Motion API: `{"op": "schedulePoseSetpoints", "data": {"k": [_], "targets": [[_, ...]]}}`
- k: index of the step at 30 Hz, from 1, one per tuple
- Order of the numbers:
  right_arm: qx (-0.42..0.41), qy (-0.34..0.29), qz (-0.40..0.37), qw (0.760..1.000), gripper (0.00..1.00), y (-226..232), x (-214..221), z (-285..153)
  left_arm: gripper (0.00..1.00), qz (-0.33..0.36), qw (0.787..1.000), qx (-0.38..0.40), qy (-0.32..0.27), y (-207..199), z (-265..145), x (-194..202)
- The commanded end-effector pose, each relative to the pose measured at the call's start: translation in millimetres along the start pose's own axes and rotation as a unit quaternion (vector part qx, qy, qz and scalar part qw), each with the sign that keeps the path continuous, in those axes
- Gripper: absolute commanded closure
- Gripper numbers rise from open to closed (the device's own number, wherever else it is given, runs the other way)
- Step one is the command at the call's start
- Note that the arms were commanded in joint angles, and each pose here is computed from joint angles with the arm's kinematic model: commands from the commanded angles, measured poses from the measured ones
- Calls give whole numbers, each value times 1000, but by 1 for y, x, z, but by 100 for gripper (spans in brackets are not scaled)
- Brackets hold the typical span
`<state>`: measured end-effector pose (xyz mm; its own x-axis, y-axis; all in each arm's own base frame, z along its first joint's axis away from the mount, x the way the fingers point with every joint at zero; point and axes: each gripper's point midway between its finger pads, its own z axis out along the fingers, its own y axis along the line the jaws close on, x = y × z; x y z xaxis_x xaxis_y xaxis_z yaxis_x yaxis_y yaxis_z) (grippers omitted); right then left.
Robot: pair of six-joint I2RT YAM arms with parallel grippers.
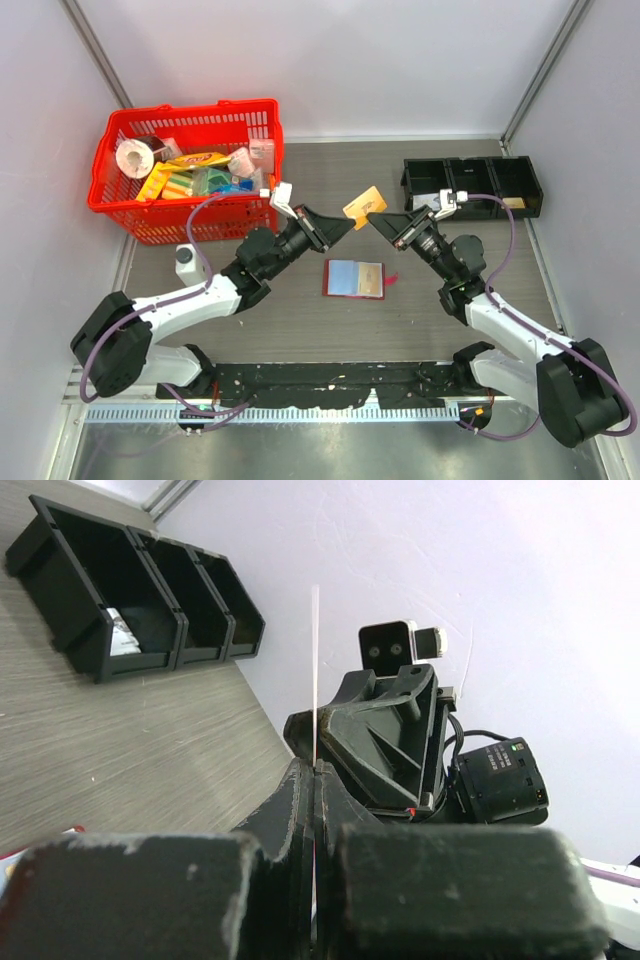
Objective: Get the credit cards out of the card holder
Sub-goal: Place the credit card in the storage box.
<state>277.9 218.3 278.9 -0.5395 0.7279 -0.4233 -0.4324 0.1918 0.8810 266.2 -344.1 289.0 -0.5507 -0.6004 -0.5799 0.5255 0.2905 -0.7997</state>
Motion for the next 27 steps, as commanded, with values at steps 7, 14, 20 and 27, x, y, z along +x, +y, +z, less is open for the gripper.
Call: {"op": "schedulePoseSetpoints", "data": {"k": [7,14,20,27], "targets": [[-41,-19,-20,999,99,20,-8,-2,100,-9,1000,27,-4,-9,0,-7],[21,-48,-56,997,99,3,-34,-10,43,1,999,-45,-6,25,-13,-21],[171,-92,-112,975,99,-44,-97,-43,18,67,982,-166,63,67,-45,-38],[337,-177,-156,911,99,-90,-191,-89,0,191,935,-296,54,95,-108,-74]]}}
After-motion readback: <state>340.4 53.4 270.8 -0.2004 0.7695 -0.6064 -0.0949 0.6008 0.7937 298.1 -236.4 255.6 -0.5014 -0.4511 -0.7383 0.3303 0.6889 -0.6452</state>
